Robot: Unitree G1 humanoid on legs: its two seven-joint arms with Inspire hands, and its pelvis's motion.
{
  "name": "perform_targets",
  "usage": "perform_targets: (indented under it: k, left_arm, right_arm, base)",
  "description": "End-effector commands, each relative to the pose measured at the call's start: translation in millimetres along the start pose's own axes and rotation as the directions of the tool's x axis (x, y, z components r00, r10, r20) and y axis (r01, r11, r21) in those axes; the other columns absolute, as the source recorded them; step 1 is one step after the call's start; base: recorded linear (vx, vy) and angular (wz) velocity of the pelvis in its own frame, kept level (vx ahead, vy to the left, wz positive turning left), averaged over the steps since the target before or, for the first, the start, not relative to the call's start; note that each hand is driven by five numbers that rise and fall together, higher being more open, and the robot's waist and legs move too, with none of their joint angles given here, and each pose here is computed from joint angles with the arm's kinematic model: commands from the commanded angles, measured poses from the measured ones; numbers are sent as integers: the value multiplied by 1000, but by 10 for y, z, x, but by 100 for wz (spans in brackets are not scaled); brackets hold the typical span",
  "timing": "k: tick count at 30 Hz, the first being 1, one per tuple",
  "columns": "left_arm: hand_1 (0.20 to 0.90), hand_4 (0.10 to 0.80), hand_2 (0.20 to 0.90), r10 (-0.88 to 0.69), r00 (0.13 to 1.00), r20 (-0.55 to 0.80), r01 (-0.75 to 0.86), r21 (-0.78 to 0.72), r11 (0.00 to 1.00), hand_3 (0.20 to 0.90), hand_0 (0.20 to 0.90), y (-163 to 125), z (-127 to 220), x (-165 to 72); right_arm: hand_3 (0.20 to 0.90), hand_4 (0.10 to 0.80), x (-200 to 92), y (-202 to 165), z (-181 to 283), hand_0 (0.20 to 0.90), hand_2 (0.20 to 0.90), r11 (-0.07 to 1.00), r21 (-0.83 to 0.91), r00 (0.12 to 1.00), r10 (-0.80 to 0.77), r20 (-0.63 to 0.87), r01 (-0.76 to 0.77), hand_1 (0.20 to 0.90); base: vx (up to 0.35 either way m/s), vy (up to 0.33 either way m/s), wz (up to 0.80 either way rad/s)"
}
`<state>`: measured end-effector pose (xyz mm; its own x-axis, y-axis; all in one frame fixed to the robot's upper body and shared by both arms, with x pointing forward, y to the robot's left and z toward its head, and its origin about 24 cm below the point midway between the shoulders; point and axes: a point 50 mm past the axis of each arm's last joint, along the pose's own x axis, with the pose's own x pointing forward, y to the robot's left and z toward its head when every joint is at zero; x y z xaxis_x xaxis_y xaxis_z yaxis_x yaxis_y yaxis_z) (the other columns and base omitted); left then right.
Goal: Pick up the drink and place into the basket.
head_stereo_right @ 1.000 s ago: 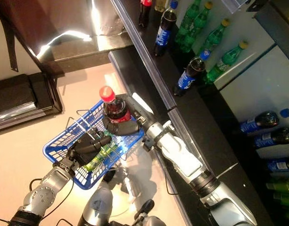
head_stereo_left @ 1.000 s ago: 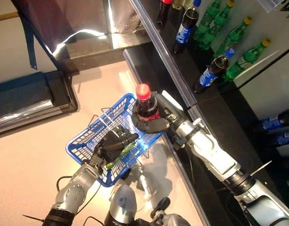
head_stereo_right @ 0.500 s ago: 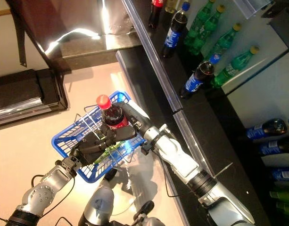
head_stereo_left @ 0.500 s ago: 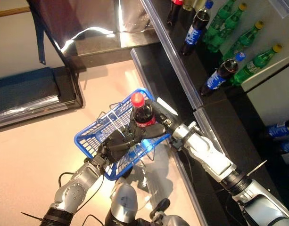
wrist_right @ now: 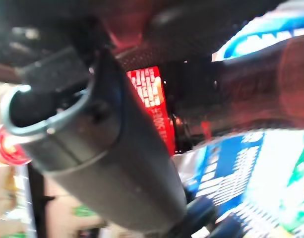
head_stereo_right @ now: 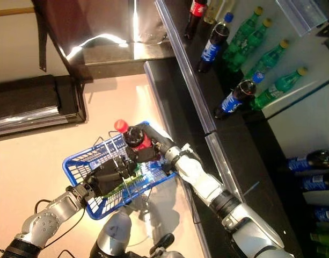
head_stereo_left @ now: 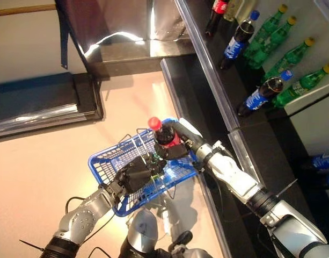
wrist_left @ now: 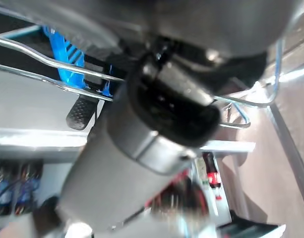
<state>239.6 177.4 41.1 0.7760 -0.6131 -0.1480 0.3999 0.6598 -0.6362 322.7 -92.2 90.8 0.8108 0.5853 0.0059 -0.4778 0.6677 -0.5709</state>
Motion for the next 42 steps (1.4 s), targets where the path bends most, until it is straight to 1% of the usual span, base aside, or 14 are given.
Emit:
perform_targets:
  k: [1,8,14,20,26,34,42]
  left_arm:
    - [300,100,300,-824,522,219,786,252,565,200,300,-1438,489,44]
    - [300,100,300,-866,466,185,824,265,500,200,300,-1537,492,10]
    - [300,100,300,-882,439,173,839,271,471,200,300,-1571,493,-10]
    - [300,100,300,-901,412,136,854,286,434,200,300,-1602,480,-35]
    - [300,100,300,-929,361,80,878,305,368,200,300,-1674,445,-40]
    - [300,100,300,-953,300,42,900,319,297,200,300,-1776,438,-41]
    - [300,100,300,-967,254,13,923,294,247,200,300,-1845,405,-21]
  right_arm:
    - [200,100,83,159,171,300,300,996,-86,993,45,107,-36,300]
    - [200,100,106,135,45,300,300,983,-181,999,46,25,-40,300]
    - [200,100,93,161,-80,300,300,974,-217,998,54,-43,-62,300]
    - [200,100,87,192,-119,300,300,958,-274,995,72,-63,-86,300]
    - [200,100,156,231,-71,300,300,914,-380,989,122,-78,-143,300]
    - [200,100,219,261,-51,300,300,861,-464,978,172,-114,-206,300]
    - [200,100,329,280,-47,300,300,783,-577,972,177,-152,-233,300]
  base:
    - [1,-7,12]
    - [0,-2,3]
    - [0,0,0]
    - [0,0,0]
    - [0,0,0]
    - [0,0,0]
    - [1,-1,4]
